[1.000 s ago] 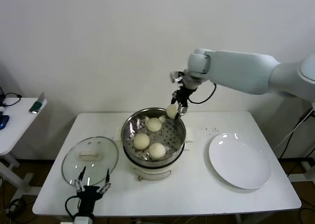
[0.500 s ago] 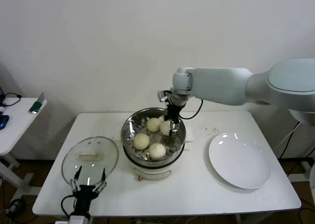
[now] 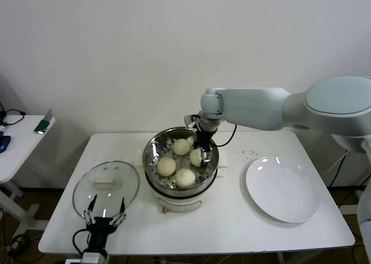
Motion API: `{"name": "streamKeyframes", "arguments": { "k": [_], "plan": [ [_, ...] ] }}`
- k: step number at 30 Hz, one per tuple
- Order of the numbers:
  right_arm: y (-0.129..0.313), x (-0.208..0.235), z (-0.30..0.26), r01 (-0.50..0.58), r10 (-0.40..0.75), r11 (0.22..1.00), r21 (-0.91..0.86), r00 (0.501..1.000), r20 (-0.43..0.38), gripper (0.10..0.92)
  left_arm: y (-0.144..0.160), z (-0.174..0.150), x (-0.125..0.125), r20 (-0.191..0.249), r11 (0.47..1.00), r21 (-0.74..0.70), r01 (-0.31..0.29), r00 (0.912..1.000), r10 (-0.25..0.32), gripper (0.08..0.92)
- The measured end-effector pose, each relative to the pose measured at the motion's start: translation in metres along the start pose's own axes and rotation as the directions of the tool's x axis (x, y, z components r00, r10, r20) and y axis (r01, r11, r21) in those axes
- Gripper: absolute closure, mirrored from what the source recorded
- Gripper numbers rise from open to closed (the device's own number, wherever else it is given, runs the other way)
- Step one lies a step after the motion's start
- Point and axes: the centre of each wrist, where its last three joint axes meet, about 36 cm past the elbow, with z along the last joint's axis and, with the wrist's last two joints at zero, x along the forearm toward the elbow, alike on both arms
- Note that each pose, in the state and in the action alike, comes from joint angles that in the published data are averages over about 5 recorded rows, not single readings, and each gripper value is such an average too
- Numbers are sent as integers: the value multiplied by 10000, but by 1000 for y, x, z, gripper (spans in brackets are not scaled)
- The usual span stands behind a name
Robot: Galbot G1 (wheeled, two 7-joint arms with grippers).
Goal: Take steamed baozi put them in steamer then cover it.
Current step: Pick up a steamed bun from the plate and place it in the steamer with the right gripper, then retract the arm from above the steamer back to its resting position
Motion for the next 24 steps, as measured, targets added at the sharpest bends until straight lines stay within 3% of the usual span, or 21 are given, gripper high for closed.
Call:
{"name": "streamKeyframes", "arguments": {
  "k": [14, 24],
  "plan": [
    [3, 33, 11, -349, 351, 9994, -65, 9988, 346, 200, 1, -1, -1, 31, 10000, -30, -5, 10000, 6, 177],
    [25, 54, 63, -2156, 2242, 9742, -662, 9571, 1837, 200, 2, -1, -3, 65, 9999, -149, 16, 10000, -15, 177]
  ]
}}
